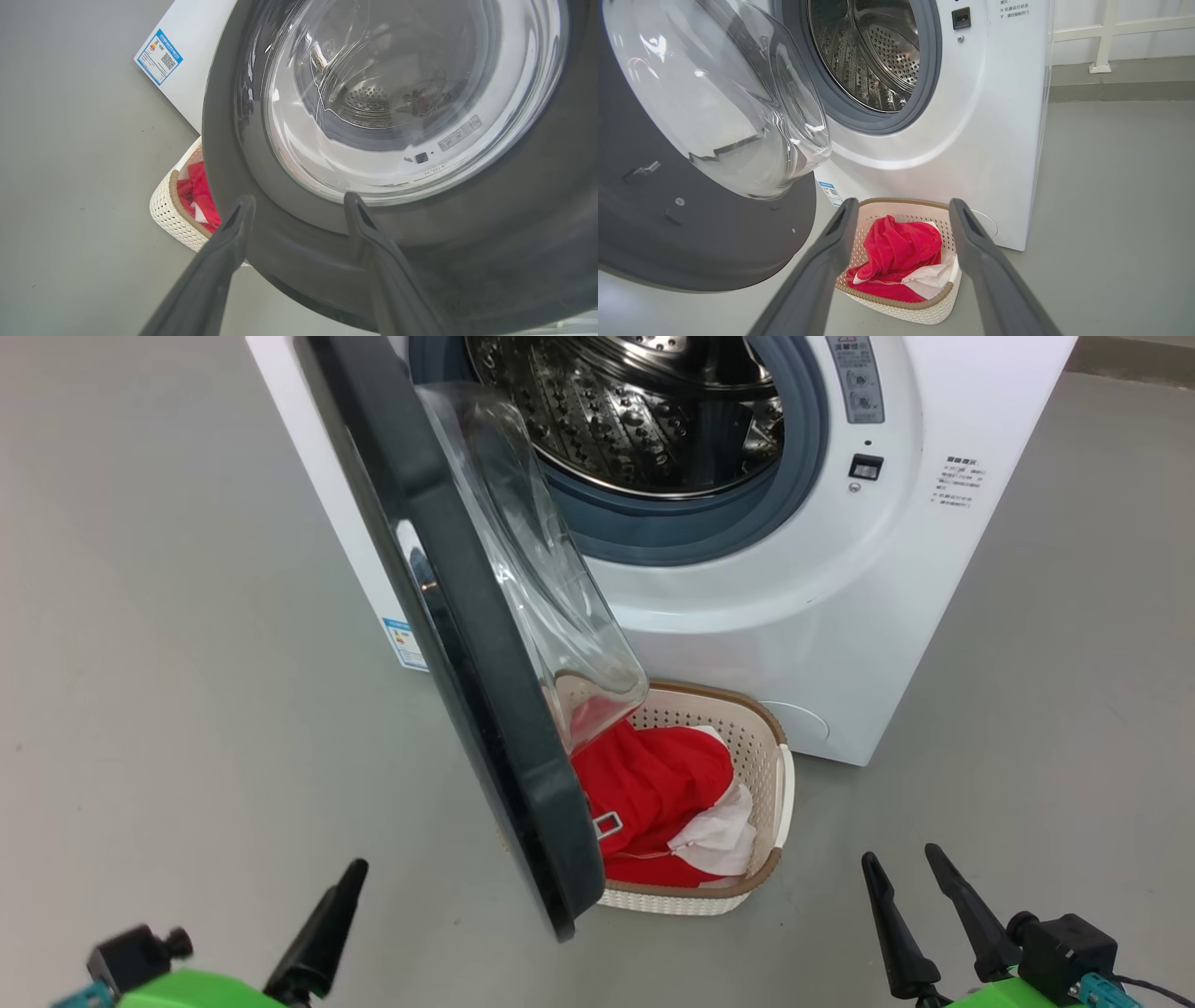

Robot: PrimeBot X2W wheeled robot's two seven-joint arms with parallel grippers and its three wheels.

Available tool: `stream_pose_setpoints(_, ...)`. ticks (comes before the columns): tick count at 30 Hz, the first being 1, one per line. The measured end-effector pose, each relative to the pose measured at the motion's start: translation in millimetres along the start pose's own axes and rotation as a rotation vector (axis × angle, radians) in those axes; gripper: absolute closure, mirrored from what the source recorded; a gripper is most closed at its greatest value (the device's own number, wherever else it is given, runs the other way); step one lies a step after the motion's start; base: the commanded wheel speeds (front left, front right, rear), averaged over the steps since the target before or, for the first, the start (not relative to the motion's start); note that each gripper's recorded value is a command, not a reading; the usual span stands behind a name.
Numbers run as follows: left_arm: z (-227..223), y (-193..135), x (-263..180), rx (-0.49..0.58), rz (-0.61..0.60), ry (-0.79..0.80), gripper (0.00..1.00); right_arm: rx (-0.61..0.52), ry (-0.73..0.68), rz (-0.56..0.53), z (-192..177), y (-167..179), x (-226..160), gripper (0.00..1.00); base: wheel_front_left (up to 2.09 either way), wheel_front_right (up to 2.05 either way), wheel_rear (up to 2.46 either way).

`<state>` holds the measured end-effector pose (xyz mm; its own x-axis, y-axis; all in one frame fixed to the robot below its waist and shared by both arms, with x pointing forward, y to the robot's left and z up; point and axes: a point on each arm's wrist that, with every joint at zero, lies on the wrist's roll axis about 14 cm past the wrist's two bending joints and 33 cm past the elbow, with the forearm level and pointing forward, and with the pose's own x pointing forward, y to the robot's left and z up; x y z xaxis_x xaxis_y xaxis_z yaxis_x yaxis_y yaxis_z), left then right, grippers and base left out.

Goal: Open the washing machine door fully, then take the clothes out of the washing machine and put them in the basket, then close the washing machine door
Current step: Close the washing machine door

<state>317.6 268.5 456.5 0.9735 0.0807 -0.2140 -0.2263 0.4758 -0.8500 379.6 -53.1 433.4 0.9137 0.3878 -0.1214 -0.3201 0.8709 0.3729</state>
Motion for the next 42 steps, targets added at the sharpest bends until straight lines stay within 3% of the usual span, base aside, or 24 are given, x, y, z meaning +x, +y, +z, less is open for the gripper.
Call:
stream_pose_setpoints(6,-8.2,12.6,-11.1,0.114,0.026,-0.071,0.00,-0.002,-0.001,0.009,0.7,3.1,-0.1,0.00,0.00,0.00,0.00)
stream_pose_setpoints(12,-8.7,27.4,-15.1,0.304,0.057,-0.076,0.00,-0.005,-0.002,0.011,1.2,3.8,-0.4,0.00,0.00,0.00,0.00)
stream_pose_setpoints(28,9.9,3.9,-16.1,0.807,0.050,-0.215,0.00,-0.005,-0.006,0.008,2.4,3.2,-0.8,0.00,0.00,0.00,0.00)
stream_pose_setpoints(34,11.7,-7.1,-13.9,0.910,0.041,-0.238,0.00,-0.004,-0.008,0.006,2.9,2.4,-0.3,0.00,0.00,0.00,0.00)
stream_pose_setpoints(42,-2.3,-1.3,-18.6,0.900,0.057,-0.211,0.00,-0.005,-0.025,0.011,8.4,3.6,3.4,0.00,0.00,0.00,0.00)
